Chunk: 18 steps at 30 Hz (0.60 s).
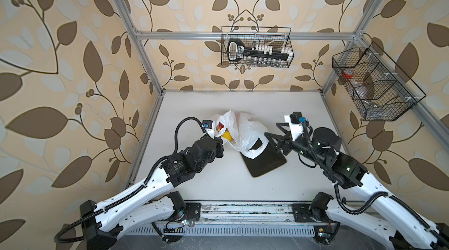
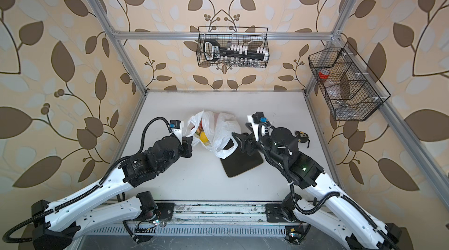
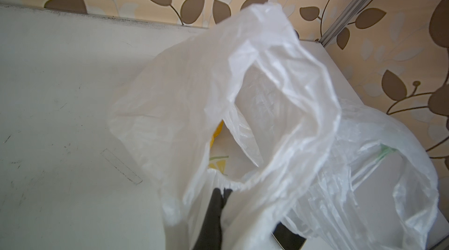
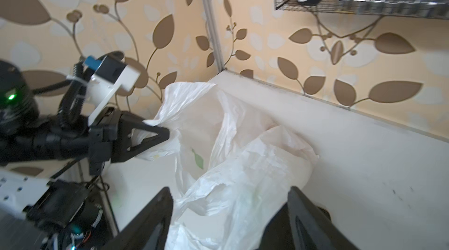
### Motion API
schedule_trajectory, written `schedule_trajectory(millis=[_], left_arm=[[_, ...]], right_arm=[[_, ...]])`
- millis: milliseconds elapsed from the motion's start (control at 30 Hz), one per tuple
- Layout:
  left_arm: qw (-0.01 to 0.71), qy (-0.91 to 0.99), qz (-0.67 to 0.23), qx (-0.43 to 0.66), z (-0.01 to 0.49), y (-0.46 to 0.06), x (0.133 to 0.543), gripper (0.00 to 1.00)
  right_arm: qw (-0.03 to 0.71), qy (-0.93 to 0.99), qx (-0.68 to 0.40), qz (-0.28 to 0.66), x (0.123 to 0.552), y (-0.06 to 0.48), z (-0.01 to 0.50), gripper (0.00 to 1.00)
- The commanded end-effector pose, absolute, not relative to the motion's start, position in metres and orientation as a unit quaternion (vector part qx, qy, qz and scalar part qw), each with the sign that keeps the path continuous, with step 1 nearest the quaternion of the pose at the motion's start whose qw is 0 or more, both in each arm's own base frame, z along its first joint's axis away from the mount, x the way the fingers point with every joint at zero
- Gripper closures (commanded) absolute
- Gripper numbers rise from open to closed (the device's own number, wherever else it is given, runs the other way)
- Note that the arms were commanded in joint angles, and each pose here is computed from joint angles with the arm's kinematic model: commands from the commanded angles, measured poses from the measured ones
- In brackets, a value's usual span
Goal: Take fruits out of the plastic bag
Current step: Spread open the plastic bag at the top-center of the table.
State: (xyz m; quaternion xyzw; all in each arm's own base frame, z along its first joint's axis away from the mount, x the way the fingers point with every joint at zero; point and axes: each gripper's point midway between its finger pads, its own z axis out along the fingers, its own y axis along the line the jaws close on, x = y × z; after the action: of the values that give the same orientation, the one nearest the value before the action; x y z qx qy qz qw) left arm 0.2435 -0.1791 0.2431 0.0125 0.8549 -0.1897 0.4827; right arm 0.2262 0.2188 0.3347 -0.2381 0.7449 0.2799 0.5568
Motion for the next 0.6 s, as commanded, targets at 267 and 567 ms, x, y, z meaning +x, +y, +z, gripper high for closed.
schedule_trajectory(millis=[267, 567], left_arm=[[0.496, 0.846, -0.193, -0.028, 0.253, -0.165, 0.243, 1.00], [0.486, 0.854, -0.184, -0.027, 0.250, -0.162, 0.241, 1.00]], right_arm=[[0.494, 0.709, -0.502, 0.034, 0.177, 0.298, 0.259, 0.17], [0.512, 0.718, -0.466, -0.074, 0.204, 0.281, 0.245, 0.51]])
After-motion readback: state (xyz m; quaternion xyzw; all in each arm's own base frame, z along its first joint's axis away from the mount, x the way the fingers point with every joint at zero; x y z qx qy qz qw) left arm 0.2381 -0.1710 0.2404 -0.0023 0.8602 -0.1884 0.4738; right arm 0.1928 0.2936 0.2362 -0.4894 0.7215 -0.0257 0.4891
